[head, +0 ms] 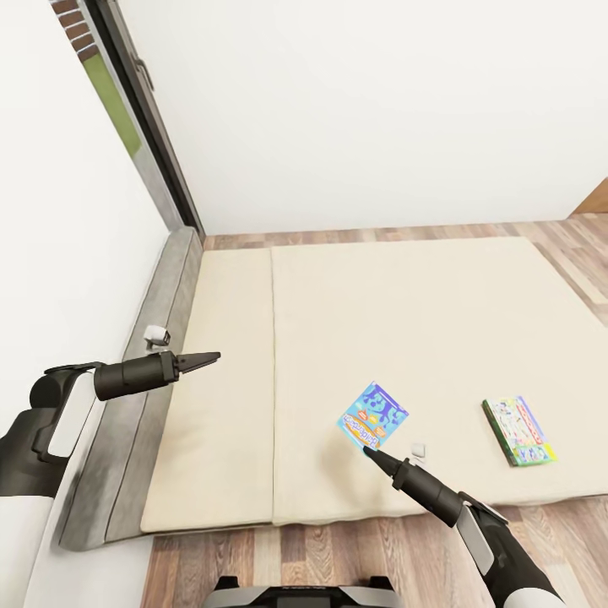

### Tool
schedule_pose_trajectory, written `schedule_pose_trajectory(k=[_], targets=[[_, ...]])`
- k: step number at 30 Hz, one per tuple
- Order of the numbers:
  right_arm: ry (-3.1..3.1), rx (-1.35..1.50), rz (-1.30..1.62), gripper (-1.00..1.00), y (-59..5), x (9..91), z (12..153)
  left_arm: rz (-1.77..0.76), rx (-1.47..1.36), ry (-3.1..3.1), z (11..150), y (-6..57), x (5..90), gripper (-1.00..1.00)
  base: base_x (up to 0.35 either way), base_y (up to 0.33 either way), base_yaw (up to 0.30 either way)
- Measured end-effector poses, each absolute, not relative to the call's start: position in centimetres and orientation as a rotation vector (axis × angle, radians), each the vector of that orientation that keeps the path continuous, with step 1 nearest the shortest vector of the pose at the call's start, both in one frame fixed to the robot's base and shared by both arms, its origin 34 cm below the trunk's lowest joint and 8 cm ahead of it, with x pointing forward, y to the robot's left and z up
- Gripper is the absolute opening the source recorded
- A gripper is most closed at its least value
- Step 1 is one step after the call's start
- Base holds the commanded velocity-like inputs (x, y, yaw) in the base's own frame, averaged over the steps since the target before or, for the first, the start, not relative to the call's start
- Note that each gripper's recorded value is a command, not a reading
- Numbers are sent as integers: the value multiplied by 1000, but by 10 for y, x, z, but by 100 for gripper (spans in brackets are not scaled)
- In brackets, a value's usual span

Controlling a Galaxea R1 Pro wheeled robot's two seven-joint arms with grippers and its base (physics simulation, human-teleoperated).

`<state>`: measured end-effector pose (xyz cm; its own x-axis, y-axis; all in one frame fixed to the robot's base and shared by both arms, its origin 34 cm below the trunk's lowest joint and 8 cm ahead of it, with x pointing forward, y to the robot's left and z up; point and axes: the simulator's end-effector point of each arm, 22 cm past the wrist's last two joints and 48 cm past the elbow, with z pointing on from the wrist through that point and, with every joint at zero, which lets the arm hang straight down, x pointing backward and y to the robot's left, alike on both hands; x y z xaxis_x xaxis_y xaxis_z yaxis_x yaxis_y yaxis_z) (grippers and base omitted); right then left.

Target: Put all the toys in the child's room - the three board games (two on the bed and one on the table), the two jigsaw puzzles on the table, and the tennis ball on the table - inside the toy box on the table in the child's room.

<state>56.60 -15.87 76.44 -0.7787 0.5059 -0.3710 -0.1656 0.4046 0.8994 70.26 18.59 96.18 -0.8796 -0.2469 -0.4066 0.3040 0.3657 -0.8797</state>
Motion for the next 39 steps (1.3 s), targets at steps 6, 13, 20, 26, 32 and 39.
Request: schedule_pose_trajectory(k=[6, 13, 20, 26, 32, 39], targets=[[2040, 281, 1408, -100, -159, 568, 769, -1534, 57, 2147, 968, 186, 703, 100, 0, 0, 0], [2031, 272, 1406, -100, -159, 571, 774, -1531, 65, 2138, 974, 185, 703, 100, 0, 0, 0], [2021, 263, 1404, -100, -159, 573, 779, -1526, 75, 2130, 981, 185, 703, 100, 0, 0, 0], [2013, 254, 1403, -100, -159, 576, 784, -1522, 82, 2120, 987, 186, 704, 100, 0, 0, 0], [1997, 234, 1384, -100, -160, 579, 789, -1518, 88, 2112, 993, 186, 704, 100, 0, 0, 0], [1987, 221, 1381, -100, -160, 582, 794, -1514, 97, 2104, 1000, 186, 704, 100, 0, 0, 0]])
